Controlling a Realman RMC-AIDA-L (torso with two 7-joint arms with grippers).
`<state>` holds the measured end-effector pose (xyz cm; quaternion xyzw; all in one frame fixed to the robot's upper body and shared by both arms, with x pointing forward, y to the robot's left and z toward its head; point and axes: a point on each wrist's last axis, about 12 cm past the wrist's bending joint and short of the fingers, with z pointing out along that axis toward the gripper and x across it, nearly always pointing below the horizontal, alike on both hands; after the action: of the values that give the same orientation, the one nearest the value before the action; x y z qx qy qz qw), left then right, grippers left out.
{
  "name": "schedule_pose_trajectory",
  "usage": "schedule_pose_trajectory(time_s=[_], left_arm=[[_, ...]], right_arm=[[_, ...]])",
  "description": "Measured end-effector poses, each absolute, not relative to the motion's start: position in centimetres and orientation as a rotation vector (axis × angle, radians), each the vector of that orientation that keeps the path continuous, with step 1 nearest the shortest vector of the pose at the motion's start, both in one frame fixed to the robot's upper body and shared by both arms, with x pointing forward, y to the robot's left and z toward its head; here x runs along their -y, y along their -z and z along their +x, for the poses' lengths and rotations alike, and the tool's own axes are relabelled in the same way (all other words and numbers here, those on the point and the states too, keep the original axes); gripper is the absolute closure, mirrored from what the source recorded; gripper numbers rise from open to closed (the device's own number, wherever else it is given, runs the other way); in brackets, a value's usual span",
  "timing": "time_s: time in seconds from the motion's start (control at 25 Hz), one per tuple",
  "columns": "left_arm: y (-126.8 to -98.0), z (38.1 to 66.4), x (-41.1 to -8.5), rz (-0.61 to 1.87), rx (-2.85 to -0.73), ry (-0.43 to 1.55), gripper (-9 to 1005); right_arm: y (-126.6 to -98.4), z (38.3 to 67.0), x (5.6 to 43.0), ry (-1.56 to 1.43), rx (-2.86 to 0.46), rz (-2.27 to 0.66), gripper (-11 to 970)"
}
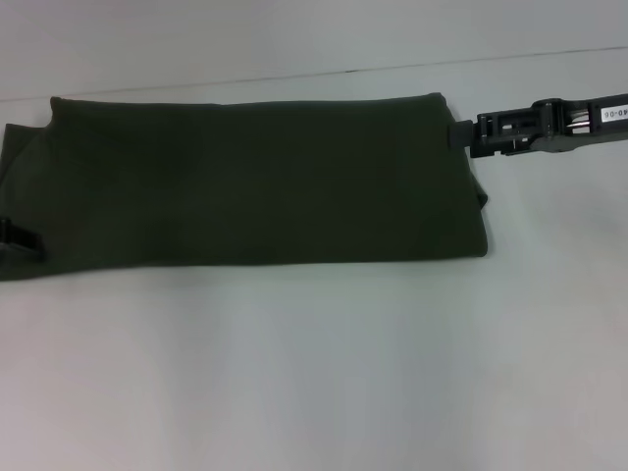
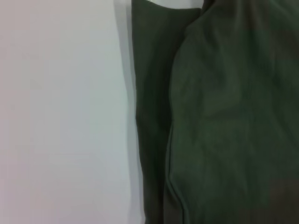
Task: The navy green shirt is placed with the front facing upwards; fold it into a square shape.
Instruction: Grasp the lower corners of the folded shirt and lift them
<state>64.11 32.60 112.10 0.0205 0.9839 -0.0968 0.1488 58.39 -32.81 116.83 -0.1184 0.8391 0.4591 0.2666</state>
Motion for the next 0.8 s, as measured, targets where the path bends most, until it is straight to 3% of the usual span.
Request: schedule_pose_trajectory(time_s=[0.48,0.6,0.8], left_arm=[[-112.2,64.2,-32.5,0.071,-2.853,0.227,313],[-112.3,64.2,-32.4,0.074,-2.854,0.219,549],[-112.4,64.3,-32.3,0.078,-2.852,0.218,786]], right_arm=[[-116.5,57.9,34.1,-1.219,-2.274,-0.272,63],[-116.3,57.6,34.6,-1.201,-2.291,-0.262,63],[-114.7,57.2,35.9,-1.071,-2.429,-0.205,63]])
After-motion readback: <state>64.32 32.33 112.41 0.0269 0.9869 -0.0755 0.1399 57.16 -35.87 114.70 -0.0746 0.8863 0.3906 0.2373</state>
